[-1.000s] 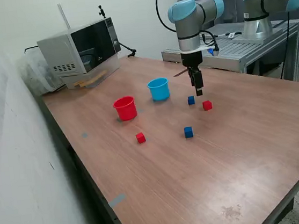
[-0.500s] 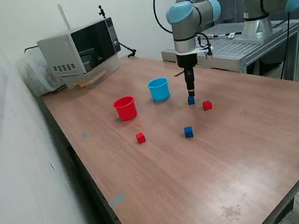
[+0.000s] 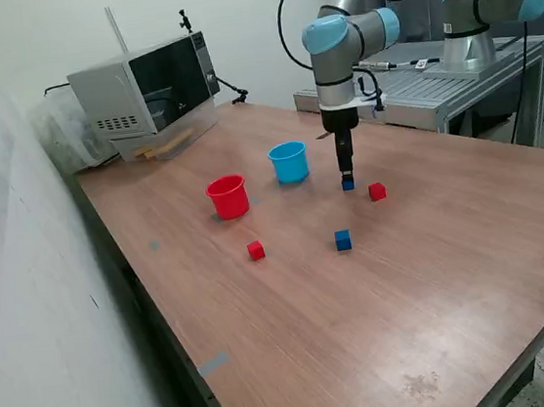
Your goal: Place red objects in the red bin, and blue objects in the blue bin.
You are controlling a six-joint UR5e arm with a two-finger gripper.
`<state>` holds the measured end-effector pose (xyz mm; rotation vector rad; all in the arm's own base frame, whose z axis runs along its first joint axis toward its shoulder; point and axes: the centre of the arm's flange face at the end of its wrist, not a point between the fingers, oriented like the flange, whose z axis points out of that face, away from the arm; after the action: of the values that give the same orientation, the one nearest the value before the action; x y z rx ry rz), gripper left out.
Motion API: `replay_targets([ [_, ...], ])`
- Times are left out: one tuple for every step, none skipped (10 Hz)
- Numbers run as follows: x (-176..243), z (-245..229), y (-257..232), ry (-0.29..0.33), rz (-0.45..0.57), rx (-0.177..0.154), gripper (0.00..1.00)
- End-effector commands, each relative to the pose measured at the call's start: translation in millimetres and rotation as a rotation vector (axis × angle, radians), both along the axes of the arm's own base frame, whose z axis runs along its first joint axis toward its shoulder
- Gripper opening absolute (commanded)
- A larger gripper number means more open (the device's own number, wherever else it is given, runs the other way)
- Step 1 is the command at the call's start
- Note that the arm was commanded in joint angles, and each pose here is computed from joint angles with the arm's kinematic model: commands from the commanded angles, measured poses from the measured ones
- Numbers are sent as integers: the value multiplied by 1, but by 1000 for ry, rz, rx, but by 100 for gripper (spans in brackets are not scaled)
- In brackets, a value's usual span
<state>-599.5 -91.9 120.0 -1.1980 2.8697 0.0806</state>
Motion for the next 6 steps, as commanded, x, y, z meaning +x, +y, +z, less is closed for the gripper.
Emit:
replay_targets([
  [0,-11,-2,-7,1,-5,100],
  [-1,-10,-2,-2,2,-7,100],
  [-1,-10,-2,-1,2,-6,0],
  [-2,-9,-2,7,2,-6,0],
  [-2,-9,-2,8,2,-6,0],
  [-3,-9,-2,13,4,-6,0],
])
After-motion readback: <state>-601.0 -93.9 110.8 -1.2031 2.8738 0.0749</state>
